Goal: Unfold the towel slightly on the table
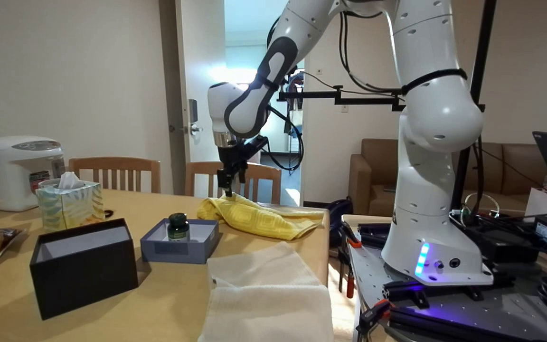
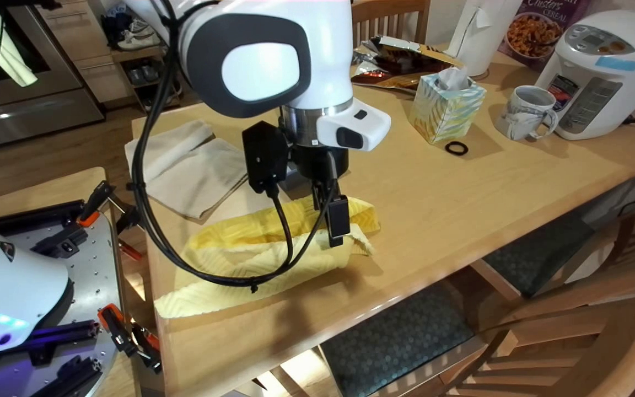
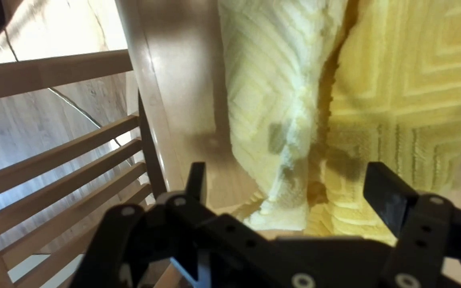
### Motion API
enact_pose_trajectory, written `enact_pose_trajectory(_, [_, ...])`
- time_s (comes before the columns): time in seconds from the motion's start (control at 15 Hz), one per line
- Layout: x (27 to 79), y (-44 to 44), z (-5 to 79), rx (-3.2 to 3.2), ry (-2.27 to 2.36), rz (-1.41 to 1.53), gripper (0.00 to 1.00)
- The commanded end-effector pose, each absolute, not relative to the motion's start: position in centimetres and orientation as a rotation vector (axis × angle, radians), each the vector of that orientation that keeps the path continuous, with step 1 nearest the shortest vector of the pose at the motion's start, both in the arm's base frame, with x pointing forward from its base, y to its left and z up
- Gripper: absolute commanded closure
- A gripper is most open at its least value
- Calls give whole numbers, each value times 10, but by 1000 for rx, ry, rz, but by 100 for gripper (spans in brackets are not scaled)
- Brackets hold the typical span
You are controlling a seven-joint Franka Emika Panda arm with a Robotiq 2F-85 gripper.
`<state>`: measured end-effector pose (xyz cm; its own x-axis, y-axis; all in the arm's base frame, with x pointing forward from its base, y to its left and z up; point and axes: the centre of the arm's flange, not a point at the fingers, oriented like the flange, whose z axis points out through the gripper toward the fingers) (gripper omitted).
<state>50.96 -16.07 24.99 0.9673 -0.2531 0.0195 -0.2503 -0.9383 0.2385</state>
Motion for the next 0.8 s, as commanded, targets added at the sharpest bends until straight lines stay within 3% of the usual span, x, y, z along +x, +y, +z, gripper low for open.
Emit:
enact_pose_trajectory(0.0, [515,-166,255,2854,-391,-57,0])
enact_pose_trajectory(0.73, [517,-167,227,2923,-426,-125,1])
